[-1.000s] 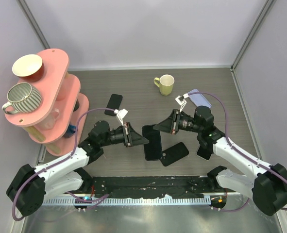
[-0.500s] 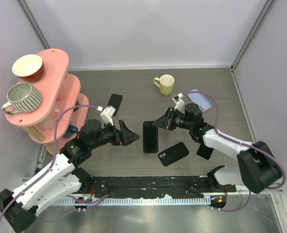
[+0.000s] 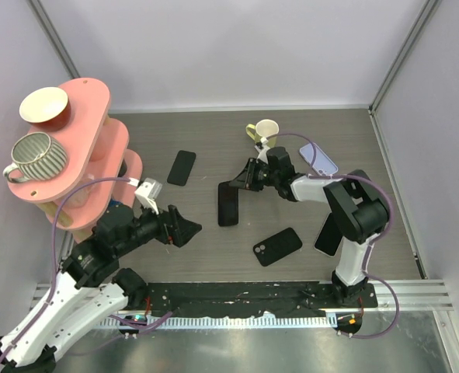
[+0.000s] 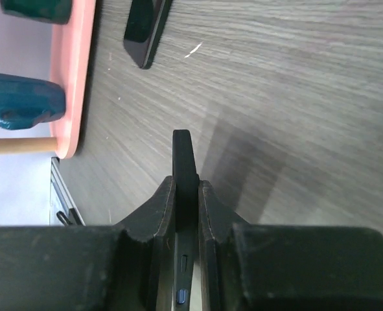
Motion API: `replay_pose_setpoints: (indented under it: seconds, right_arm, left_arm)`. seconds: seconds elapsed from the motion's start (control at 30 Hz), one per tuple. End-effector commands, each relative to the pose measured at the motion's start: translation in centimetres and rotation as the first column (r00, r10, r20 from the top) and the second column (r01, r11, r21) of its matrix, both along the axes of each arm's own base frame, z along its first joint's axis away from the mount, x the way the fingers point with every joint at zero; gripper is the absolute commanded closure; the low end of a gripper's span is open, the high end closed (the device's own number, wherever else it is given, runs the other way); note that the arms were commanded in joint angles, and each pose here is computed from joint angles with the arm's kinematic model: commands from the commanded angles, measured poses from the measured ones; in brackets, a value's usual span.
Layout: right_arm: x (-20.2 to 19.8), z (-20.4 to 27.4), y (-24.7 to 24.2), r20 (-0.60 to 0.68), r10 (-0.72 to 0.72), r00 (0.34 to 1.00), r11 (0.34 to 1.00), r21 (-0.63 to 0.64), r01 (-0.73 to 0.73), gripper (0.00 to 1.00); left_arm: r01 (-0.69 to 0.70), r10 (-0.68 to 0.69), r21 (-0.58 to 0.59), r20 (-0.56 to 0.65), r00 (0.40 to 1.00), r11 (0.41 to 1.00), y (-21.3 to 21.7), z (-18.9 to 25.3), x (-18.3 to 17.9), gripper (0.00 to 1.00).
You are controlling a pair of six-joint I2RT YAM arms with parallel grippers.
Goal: Put the phone into the phone case
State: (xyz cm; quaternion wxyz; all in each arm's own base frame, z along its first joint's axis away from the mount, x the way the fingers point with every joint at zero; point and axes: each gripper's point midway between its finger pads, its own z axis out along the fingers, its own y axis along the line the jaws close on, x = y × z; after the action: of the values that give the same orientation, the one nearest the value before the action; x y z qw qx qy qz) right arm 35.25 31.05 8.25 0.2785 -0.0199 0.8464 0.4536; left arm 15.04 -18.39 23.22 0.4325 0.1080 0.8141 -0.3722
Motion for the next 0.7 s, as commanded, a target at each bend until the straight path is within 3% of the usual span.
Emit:
replay_pose_setpoints:
  seconds: [0.0, 0.1, 0.27, 0.37, 0.63, 0.67]
  right_arm:
    - [3.1, -1.0, 0.7, 0.052, -0.017, 0.998, 1.000, -0.021, 0.018, 0.98]
    - [4.0, -2.9, 0.3, 0.021, -0.030, 0.999, 0.996, -0.080, 0.031, 0.94]
    - [5.1, -4.5, -2.3, -0.017, -0.141, 0.990, 0.979, -0.153, 0.136, 0.71]
    - [5.2, -4.4, -3.2, -0.045, -0.177, 0.983, 0.974, -0.155, 0.168, 0.67]
    - [5.5, -2.7, -5.5, -0.049, -0.238, 0.970, 0.954, -0.200, 0.224, 0.46]
    - [5.4, -0.7, -5.7, -0.018, -0.240, 0.971, 0.955, -0.184, 0.233, 0.44]
  left_arm:
    - [0.005, -0.005, -0.002, 0.062, 0.998, 1.000, 0.6, 0.7, -0.3, 0.09]
    - [0.014, -0.012, -0.018, 0.077, 0.997, 1.000, 0.6, 1.1, -0.6, 0.09]
    - [0.030, -0.027, -0.025, 0.086, 0.996, 0.999, 0.5, 1.4, -1.0, 0.09]
    - [0.030, -0.027, -0.031, 0.095, 0.995, 0.999, 0.6, 1.6, -1.2, 0.08]
    - [0.049, -0.044, -0.041, 0.107, 0.993, 0.998, 0.5, 1.8, -1.6, 0.09]
    - [0.056, -0.052, -0.042, 0.108, 0.993, 0.998, 0.4, 1.9, -1.7, 0.08]
